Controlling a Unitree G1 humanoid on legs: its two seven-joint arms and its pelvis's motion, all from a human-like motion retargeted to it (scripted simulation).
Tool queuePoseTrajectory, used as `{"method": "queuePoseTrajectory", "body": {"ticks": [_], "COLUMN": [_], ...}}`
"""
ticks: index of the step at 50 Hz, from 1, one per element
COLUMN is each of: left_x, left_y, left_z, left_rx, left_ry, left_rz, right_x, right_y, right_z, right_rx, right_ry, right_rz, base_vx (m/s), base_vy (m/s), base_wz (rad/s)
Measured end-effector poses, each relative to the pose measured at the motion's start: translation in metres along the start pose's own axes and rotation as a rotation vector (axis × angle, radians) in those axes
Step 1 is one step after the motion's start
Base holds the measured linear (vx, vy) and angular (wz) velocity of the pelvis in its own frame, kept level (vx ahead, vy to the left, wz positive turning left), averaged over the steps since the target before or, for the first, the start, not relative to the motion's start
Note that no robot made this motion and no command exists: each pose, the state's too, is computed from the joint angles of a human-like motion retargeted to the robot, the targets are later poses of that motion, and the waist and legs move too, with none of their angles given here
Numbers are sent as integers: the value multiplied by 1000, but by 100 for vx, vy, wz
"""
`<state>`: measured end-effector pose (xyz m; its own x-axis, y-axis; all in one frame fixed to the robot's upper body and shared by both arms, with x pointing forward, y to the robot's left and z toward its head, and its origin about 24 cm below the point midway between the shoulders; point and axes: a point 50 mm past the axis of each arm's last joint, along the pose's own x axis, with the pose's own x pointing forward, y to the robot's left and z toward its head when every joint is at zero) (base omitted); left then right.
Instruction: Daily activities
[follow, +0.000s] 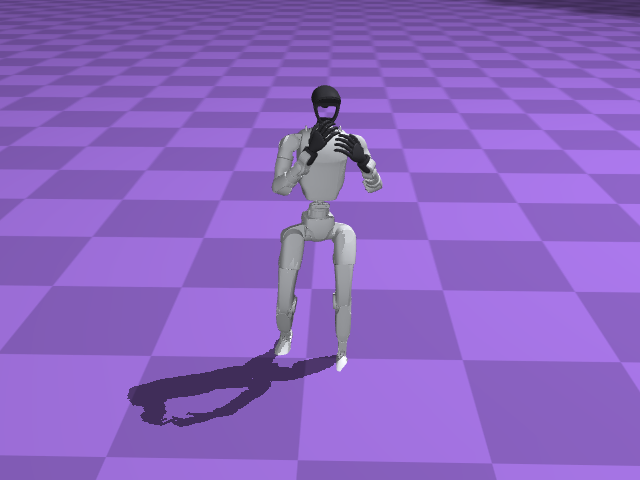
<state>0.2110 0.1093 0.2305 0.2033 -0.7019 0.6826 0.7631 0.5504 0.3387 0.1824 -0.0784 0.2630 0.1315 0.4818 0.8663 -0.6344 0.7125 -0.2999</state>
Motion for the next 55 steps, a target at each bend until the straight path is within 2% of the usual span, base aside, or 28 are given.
{"method": "queuePoseTrajectory", "body": {"ticks": [10,19,30,37,46,55], "left_x": [-1,5,1,-7,-3,39], "left_y": [7,15,31,33,30,3], "left_z": [10,26,34,29,22,34], "left_rx": [-5,28,131,301,670,941], "left_ry": [-61,-136,-189,-102,11,-271], "left_rz": [59,104,327,421,438,405], "right_x": [-4,11,19,15,14,24], "right_y": [-5,-2,-10,-12,-9,-9], "right_z": [2,16,26,24,26,34], "right_rx": [-2,-9,22,-49,-282,-579], "right_ry": [-4,-112,-233,-215,-215,-338], "right_rz": [-98,-84,-248,-316,-276,-242], "base_vx": [0,0,0,0,-9,-16], "base_vy": [0,0,0,0,6,6], "base_wz": [0,0,0,0,3,10]}}
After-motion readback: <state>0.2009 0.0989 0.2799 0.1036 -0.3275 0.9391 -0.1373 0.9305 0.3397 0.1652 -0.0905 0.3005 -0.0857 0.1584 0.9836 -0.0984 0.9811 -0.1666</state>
